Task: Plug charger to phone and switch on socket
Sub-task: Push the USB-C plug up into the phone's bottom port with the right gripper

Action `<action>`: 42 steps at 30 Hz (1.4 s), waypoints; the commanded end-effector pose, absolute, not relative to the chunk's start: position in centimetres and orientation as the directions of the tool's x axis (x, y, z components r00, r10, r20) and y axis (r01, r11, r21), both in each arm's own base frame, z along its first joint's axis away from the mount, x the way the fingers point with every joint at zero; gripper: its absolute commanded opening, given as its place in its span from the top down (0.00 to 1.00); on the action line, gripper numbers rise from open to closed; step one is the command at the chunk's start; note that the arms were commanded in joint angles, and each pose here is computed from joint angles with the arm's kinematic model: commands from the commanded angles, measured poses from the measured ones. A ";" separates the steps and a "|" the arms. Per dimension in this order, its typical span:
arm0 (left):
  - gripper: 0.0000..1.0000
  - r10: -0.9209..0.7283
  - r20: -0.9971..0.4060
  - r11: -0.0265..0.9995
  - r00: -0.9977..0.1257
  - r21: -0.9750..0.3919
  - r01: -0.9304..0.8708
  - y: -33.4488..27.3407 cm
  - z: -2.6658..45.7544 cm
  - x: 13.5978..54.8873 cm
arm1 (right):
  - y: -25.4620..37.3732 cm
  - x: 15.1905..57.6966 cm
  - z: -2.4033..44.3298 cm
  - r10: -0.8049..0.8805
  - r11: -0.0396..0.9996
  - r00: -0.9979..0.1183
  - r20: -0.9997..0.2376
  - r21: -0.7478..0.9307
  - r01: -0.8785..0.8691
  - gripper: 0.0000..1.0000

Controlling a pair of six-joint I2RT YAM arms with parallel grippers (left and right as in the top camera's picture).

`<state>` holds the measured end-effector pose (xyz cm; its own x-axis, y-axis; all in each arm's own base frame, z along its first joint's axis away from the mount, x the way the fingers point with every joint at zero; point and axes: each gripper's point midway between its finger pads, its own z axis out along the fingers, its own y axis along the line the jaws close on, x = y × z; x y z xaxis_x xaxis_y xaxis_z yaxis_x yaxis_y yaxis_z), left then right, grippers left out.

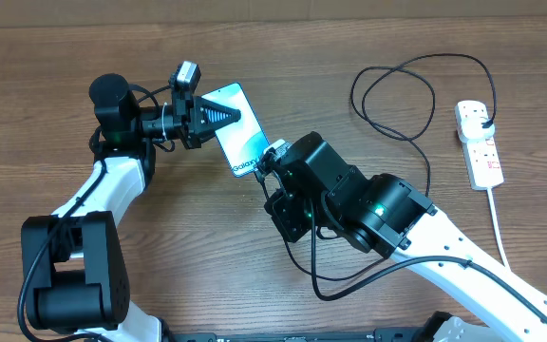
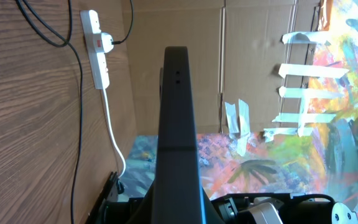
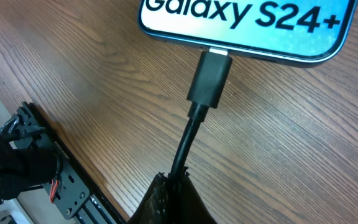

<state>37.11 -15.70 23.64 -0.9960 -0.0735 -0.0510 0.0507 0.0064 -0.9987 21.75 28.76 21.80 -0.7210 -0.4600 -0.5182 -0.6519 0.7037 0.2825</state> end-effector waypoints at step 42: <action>0.96 -0.003 -0.232 0.000 -0.973 -0.973 0.232 -16.7 24.4 36.2 | 31.4 26.9 22.7 -0.374 0.737 -0.644 -0.667 0.207 -0.643 0.96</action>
<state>37.46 -15.62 23.90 -0.9827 -0.0853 -0.1644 0.1635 0.0174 -0.9864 25.40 30.35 20.71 -0.6907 -0.4200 -0.5886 -0.6352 0.7414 0.2164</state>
